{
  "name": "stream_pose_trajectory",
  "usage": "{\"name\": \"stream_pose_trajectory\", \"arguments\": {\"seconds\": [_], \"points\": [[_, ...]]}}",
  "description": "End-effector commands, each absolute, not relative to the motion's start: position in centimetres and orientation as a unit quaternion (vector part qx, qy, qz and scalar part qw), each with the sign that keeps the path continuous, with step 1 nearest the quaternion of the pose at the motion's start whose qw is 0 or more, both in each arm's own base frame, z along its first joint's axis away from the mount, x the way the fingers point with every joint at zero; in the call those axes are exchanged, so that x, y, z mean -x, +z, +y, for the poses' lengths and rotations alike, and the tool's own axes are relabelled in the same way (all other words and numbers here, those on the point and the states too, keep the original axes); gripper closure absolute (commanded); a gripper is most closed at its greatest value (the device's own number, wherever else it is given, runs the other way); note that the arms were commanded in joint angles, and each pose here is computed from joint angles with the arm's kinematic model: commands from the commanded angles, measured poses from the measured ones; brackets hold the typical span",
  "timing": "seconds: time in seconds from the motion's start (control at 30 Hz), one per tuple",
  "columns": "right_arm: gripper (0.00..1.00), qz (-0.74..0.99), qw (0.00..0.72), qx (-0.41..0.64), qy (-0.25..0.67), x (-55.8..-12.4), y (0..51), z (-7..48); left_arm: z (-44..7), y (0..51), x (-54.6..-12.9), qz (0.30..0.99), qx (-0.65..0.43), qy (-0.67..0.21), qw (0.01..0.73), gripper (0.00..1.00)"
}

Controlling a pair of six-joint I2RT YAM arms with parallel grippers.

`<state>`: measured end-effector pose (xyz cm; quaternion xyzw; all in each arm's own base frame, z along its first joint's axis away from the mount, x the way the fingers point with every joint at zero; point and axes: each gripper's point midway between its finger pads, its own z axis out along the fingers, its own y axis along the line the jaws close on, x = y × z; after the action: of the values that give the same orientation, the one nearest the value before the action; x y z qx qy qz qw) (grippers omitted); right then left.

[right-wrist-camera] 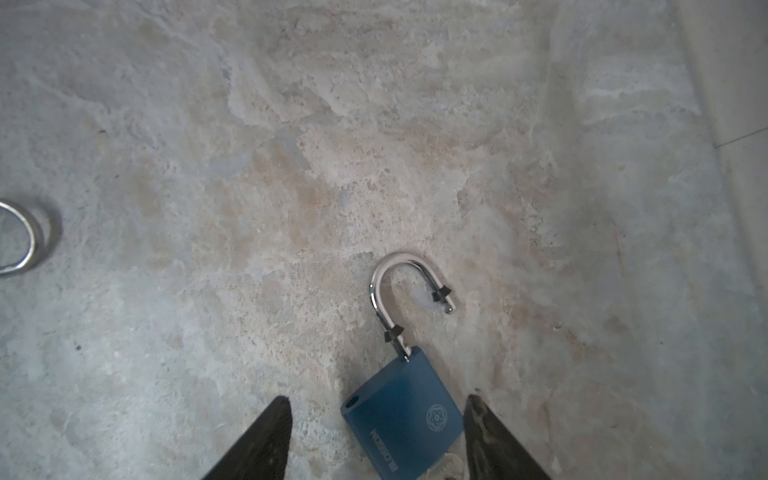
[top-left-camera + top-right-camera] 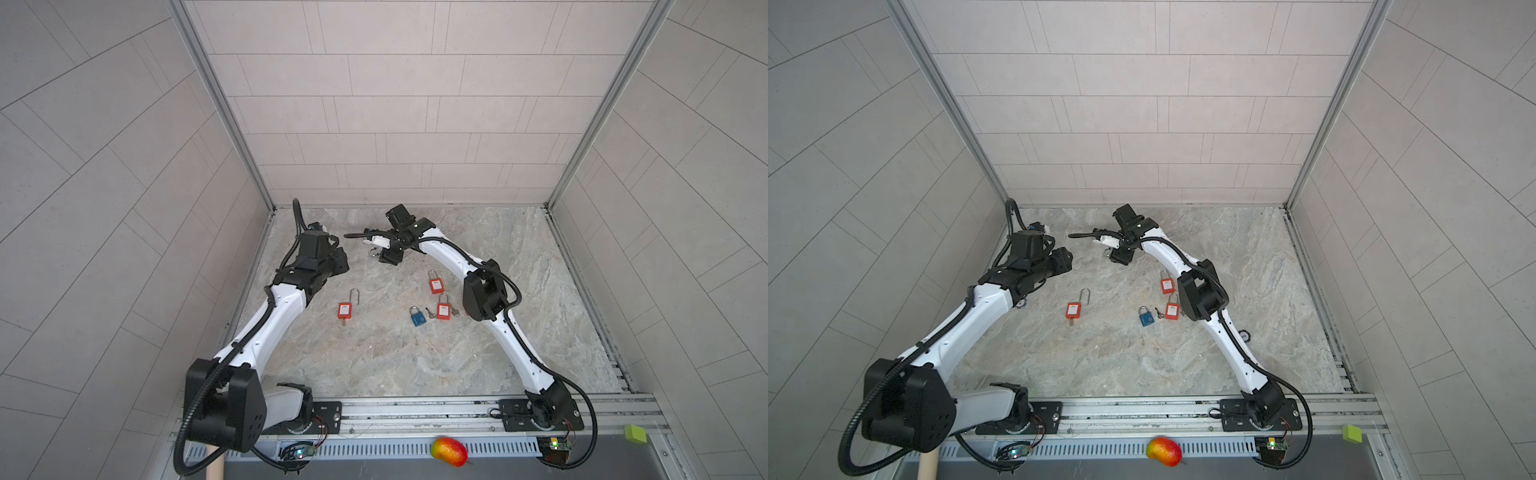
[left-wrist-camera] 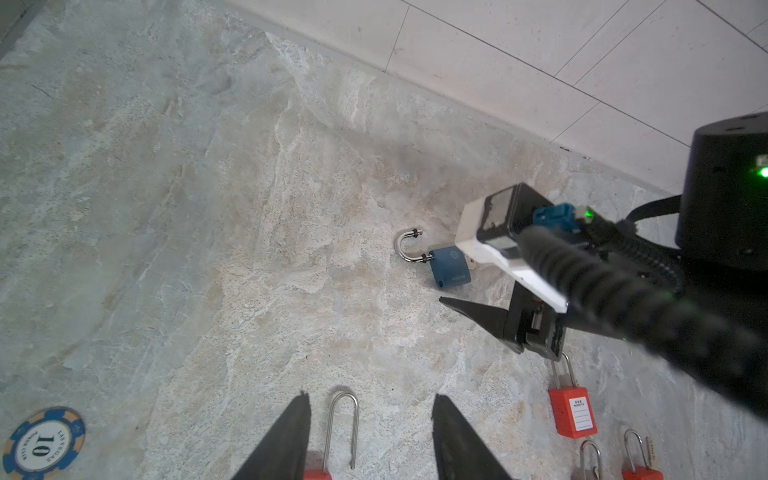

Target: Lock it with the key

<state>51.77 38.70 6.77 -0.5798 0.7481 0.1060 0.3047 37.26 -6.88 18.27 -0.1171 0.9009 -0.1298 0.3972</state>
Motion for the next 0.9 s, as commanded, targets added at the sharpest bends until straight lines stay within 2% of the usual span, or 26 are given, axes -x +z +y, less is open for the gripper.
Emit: {"name": "stream_pose_trajectory", "arguments": {"seconds": [0.0, 0.27, 0.63, 0.87], "points": [[0.32, 0.783, 0.280, 0.543, 0.115, -51.5, 5.6, 38.4, -6.4, 18.3, -36.8, 0.899, 0.129, -0.130, 0.397, 0.46], [0.34, 0.812, 0.246, 0.517, 0.118, -51.0, 3.2, 37.6, -6.7, 17.8, -36.5, 0.904, 0.128, -0.137, 0.385, 0.46], [0.45, 0.839, 0.203, 0.493, 0.107, -48.2, 5.4, 36.5, -8.0, 17.7, -36.7, 0.900, 0.121, -0.172, 0.382, 0.46], [0.35, 0.843, 0.206, 0.490, 0.085, -47.8, 4.6, 37.2, -8.4, 18.4, -36.6, 0.895, 0.113, -0.185, 0.390, 0.47]]}}
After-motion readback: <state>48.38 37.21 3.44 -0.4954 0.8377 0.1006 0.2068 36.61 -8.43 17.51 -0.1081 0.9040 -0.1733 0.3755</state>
